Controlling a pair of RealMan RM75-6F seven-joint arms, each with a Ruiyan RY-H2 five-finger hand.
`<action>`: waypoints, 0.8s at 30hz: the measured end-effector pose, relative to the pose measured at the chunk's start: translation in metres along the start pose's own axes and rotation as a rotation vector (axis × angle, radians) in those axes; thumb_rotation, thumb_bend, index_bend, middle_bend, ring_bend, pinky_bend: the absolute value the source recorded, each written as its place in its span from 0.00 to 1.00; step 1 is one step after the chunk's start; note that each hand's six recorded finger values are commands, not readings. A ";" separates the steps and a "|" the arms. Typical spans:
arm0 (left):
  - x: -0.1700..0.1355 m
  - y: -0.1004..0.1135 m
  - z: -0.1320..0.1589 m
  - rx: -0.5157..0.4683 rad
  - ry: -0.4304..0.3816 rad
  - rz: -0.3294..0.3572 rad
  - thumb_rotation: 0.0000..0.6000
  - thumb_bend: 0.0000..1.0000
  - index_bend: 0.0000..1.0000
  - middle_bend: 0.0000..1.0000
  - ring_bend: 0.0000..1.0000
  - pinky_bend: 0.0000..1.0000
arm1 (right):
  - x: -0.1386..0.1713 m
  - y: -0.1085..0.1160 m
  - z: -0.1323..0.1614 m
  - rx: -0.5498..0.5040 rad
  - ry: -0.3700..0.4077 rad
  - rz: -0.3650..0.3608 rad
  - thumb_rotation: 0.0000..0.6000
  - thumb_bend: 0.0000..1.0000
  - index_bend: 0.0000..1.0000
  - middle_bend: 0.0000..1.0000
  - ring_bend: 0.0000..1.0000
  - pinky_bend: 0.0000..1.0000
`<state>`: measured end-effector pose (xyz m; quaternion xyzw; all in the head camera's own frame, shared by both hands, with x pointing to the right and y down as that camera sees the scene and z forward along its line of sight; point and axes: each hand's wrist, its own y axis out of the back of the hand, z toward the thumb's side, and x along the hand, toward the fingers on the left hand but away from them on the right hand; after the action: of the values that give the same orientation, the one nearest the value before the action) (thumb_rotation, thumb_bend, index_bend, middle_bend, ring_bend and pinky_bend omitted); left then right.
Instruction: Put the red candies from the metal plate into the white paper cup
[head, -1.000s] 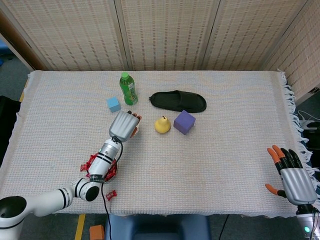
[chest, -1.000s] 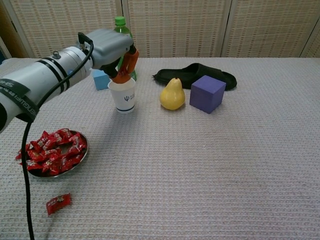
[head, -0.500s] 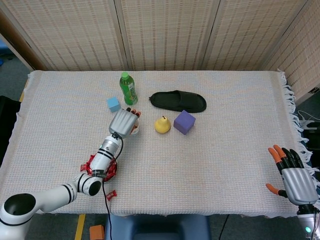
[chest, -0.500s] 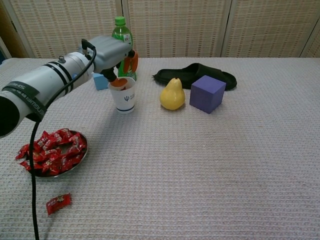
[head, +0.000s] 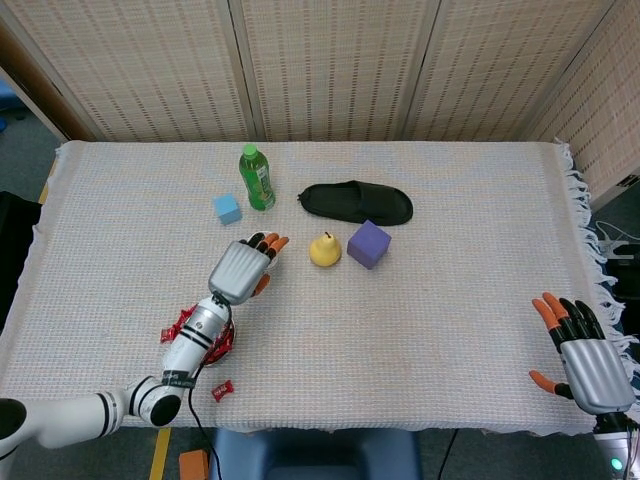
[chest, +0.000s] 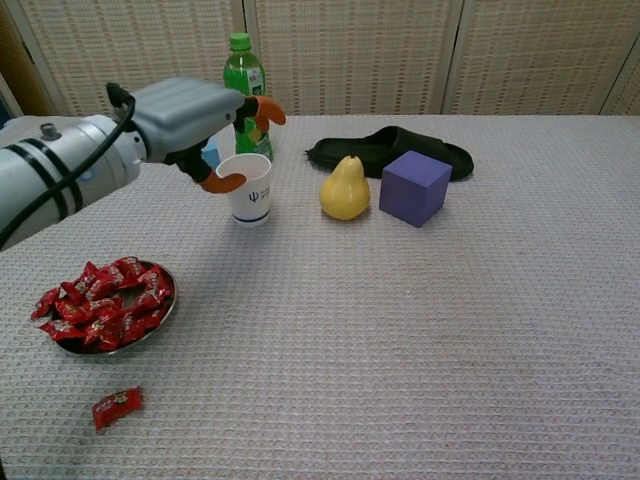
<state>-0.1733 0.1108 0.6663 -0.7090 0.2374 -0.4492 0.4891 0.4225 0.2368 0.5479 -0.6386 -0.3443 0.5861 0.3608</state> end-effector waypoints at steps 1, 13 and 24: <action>-0.014 -0.002 0.002 -0.006 -0.014 -0.004 1.00 0.37 0.14 0.22 0.44 0.82 | 0.001 0.001 0.001 0.000 0.006 -0.002 1.00 0.05 0.00 0.00 0.00 0.00; -0.217 -0.050 0.000 -0.088 -0.032 -0.159 1.00 0.36 0.20 0.27 0.66 0.97 | 0.012 -0.002 0.014 0.019 0.063 -0.007 1.00 0.05 0.00 0.00 0.00 0.00; -0.248 -0.089 -0.005 -0.006 -0.029 -0.177 1.00 0.36 0.25 0.28 0.67 0.98 | 0.017 -0.006 0.021 0.040 0.084 -0.002 1.00 0.05 0.00 0.00 0.00 0.00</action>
<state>-0.3069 0.3368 0.6476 -0.7352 0.1681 -0.4795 0.4487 0.4027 0.2555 0.5438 -0.6550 -0.3179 0.5649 0.3883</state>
